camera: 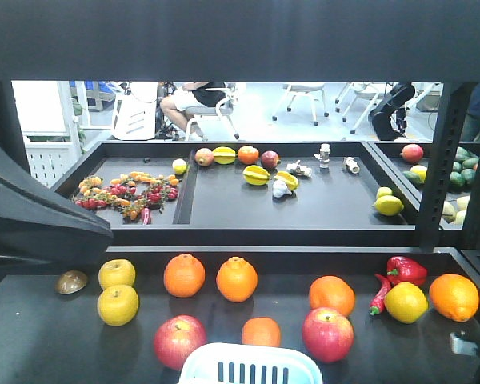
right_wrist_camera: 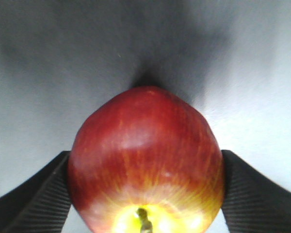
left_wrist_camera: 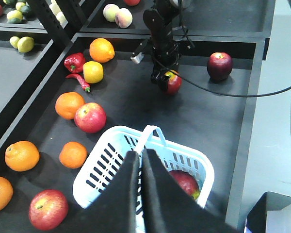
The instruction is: Pick three apples into basket with both arms
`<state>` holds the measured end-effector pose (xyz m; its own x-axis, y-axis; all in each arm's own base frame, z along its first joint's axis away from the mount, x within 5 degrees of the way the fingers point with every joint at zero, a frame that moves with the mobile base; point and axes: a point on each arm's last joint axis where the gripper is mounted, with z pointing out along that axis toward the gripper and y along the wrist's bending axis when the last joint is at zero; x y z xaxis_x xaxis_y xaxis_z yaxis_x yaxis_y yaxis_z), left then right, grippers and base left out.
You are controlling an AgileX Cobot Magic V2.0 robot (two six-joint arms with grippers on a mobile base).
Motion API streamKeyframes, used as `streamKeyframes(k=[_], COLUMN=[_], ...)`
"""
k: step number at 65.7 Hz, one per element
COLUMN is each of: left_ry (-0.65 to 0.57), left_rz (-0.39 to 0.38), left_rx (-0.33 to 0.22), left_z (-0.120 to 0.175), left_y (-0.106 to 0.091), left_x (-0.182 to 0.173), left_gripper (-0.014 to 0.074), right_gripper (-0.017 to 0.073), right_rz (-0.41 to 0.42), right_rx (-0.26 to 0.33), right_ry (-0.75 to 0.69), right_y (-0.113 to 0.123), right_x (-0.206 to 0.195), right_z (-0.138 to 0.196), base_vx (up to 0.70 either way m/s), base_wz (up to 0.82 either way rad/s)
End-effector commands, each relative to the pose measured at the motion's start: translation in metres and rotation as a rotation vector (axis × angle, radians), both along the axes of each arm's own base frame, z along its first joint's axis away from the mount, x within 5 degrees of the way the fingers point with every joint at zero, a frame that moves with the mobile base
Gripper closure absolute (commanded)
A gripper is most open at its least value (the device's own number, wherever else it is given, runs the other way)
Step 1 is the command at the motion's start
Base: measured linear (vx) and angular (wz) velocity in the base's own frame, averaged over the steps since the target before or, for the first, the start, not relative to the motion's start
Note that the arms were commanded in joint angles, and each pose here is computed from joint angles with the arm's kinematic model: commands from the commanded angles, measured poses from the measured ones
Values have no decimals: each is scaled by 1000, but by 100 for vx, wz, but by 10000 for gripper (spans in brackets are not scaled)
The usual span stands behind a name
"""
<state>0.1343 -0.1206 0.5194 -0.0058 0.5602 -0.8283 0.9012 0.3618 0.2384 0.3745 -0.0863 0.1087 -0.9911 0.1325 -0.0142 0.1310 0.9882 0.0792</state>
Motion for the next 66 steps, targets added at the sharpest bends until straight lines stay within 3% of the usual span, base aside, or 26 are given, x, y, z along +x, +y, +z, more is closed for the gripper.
streamKeyframes(k=[1,17,33,52,66], left_ry=[-39,-39,-39,-39,-39], left_rz=[-10,-10,-10,-10,-10], left_rx=[-71,-71,-71,-71,-71], left_z=[13,13,13,13,13], left_y=[2,2,2,2,2], left_x=[-10,-10,-10,-10,-10], left_gripper=[601,601,601,601,601], right_gripper=[267,267,267,267,267], right_rz=[39,126,229,330,462], right_rx=[-30,-45,-25,126,226], right_ry=[-150,-321,-371,-463,-445], right_y=[3,32,72,121,165], right_x=[5,-9,-42,-104,-143], right_z=[52,130,188,255,274], base_vx=[0,0,0,0,0], base_wz=[0,0,0,0,0])
